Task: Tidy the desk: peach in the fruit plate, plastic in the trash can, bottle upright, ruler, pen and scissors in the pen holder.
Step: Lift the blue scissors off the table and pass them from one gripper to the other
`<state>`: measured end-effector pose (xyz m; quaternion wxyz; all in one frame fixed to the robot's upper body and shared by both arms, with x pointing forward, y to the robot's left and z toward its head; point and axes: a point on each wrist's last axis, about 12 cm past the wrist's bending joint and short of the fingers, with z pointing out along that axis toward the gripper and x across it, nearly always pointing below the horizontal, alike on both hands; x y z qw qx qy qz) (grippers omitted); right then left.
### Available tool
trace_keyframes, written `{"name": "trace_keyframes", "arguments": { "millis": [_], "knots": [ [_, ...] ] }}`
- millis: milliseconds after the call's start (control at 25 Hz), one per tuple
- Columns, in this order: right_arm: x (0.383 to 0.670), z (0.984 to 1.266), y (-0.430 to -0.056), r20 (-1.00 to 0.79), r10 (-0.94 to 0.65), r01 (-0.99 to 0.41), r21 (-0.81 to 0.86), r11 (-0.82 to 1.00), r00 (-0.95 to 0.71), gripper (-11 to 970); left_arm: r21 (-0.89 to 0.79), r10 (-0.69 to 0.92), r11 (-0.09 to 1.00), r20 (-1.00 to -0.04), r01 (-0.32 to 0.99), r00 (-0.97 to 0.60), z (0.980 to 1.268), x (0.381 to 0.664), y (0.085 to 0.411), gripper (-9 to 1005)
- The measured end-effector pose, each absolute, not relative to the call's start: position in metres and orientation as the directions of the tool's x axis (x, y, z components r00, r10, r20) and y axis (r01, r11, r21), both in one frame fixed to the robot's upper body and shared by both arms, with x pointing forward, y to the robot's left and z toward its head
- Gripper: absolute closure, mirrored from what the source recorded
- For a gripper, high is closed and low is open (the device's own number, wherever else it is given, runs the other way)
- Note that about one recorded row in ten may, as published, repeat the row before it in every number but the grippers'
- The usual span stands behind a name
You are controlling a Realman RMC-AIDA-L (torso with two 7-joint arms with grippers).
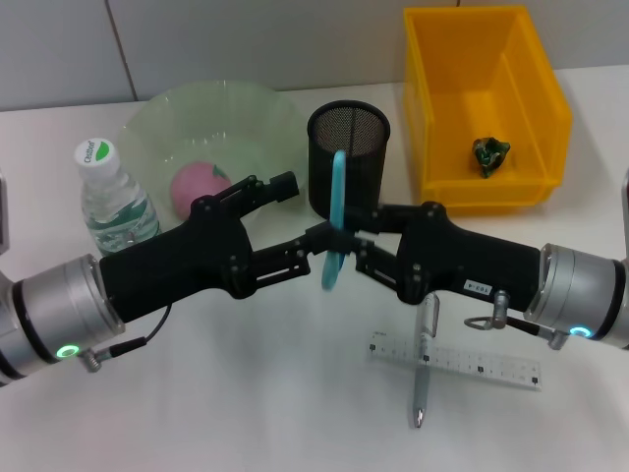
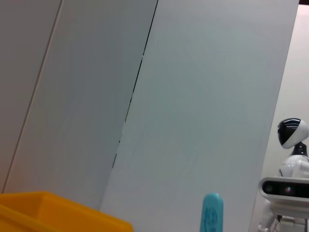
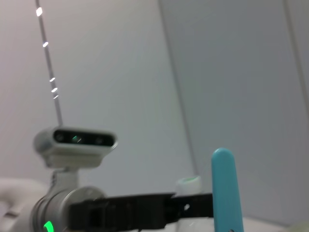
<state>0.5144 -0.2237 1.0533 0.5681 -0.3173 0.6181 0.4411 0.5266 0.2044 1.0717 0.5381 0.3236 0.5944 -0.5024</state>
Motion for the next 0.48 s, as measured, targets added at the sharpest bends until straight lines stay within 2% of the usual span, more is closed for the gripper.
{"name": "trace_keyframes", "arguments": {
  "millis": [160, 480],
  "knots": [
    [0.507, 1.044, -0.220, -0.983, 0.144, -0.864, 0.167, 0.474, -0.111, 685, -0.229, -0.175, 0.329, -0.968, 0.916, -0.179, 1.069, 0.530, 0.198, 171],
    [0.509, 1.038, -0.216, -0.987, 0.129, -0.834, 0.153, 0.531, -0.099, 683, -0.177, -0.157, 0.386, -0.980, 0.905, -0.125, 1.068, 0.537, 0.195, 178]
  ]
}}
